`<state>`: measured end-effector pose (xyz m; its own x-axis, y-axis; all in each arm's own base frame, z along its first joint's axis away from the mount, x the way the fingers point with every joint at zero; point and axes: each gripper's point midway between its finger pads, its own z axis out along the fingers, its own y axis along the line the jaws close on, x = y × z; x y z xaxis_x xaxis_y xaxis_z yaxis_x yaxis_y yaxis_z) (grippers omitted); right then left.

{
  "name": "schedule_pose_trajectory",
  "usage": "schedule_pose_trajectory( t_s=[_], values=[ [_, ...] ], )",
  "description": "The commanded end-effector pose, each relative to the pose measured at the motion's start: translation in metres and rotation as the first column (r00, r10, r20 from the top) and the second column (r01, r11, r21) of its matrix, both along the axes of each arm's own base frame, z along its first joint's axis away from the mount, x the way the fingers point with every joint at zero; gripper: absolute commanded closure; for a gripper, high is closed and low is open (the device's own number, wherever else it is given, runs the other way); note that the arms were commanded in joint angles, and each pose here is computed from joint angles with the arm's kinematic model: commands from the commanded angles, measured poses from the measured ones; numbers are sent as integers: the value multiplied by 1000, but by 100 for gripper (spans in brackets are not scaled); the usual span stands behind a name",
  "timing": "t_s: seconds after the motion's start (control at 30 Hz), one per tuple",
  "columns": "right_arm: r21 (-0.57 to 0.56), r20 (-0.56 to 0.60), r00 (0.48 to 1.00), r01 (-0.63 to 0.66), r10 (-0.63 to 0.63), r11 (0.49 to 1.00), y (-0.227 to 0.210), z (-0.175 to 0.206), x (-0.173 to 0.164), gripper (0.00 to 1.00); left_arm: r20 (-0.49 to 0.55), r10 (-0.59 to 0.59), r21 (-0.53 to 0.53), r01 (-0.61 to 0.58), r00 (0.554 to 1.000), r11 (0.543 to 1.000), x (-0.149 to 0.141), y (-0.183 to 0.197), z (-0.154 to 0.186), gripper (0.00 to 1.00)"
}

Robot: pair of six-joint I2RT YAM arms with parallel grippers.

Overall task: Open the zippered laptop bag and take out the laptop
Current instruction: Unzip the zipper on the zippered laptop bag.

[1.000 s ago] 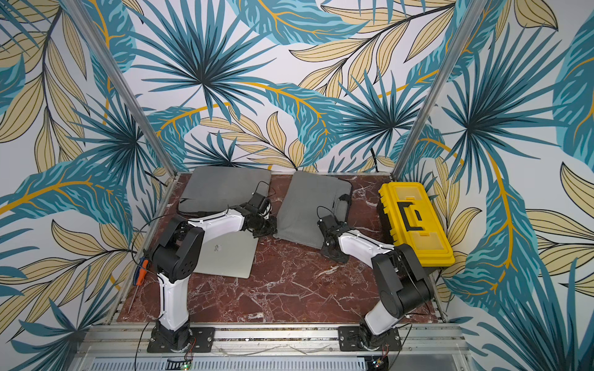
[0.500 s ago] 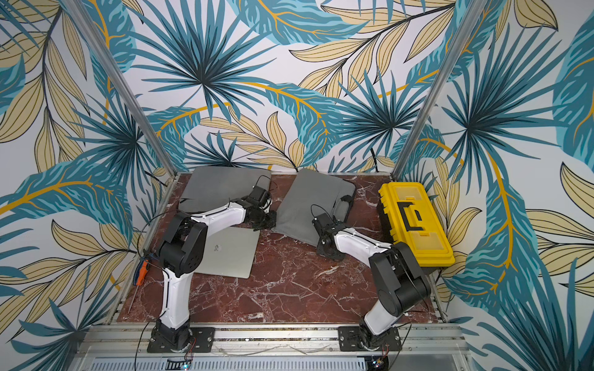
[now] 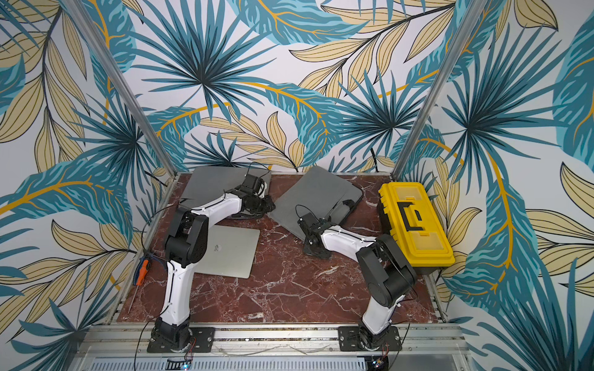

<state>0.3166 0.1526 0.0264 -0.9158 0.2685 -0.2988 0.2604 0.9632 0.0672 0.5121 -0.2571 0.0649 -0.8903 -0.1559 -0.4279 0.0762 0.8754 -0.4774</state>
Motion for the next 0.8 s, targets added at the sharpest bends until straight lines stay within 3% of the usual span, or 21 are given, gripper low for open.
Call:
schedule_pose_trajectory(
  t_s=[0.0, 0.27, 0.5, 0.77],
  values=[
    [2, 9, 1000, 3, -3, 1000, 4, 1, 5, 100, 42, 5, -53, -3, 999, 999, -3, -6, 29, 53],
    [-38, 50, 999, 2, 0, 999, -5, 15, 10, 100, -61, 88, -69, -92, 994, 993, -66, 8, 32, 44],
    [-68, 69, 997, -13, 17, 998, -13, 24, 10, 100, -180, -61, -160, 32, 982, 987, -122, -46, 19, 36],
    [19, 76, 996, -40, 38, 999, -3, 21, 14, 100, -283, -203, -308, 111, 938, 945, -147, -103, 11, 36]
  ],
)
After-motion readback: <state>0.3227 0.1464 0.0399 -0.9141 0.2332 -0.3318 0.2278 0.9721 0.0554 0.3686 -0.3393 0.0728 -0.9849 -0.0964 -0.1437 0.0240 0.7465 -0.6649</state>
